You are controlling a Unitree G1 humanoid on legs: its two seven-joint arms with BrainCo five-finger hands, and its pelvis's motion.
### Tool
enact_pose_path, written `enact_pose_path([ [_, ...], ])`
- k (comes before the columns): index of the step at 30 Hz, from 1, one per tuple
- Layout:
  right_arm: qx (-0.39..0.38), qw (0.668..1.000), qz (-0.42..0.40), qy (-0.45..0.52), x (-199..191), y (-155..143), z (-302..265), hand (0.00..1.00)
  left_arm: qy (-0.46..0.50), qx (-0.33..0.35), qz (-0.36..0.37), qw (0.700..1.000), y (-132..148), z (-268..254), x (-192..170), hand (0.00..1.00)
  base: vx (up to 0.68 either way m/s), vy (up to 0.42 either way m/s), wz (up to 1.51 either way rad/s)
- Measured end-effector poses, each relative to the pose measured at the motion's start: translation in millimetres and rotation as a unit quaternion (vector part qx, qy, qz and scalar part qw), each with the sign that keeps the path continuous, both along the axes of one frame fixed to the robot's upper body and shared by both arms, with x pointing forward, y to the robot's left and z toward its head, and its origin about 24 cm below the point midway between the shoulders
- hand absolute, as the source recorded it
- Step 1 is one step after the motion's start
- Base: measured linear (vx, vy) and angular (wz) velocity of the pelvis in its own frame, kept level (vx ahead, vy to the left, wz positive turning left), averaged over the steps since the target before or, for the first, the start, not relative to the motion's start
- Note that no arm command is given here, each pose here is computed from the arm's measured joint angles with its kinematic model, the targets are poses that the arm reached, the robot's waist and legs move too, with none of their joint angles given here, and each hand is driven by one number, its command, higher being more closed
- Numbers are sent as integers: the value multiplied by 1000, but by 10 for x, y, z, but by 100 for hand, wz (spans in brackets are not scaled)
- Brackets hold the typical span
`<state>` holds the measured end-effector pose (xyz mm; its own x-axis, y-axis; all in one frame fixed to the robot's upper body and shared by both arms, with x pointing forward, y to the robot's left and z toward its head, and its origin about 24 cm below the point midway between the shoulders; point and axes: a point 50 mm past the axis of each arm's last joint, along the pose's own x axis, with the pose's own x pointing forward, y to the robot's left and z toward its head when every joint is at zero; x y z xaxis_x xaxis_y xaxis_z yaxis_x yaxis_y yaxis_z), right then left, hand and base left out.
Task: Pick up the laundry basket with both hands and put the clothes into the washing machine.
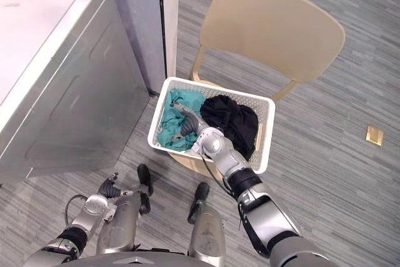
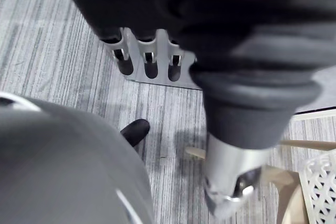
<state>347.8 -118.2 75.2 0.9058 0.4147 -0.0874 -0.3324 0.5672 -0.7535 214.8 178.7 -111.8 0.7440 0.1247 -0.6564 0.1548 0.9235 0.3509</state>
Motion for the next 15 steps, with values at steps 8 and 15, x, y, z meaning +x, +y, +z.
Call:
enact_pose_path([
  [8, -84, 995, -42, -42, 275, -171, 270, 0, -32, -14, 38, 999, 45, 102, 127, 0, 13, -7, 3],
  [15, -108, 986, -97, -80, 457, -385, 569, 0, -59, -30, 59, 996, 32, 176, 196, 0, 16, -3, 4],
])
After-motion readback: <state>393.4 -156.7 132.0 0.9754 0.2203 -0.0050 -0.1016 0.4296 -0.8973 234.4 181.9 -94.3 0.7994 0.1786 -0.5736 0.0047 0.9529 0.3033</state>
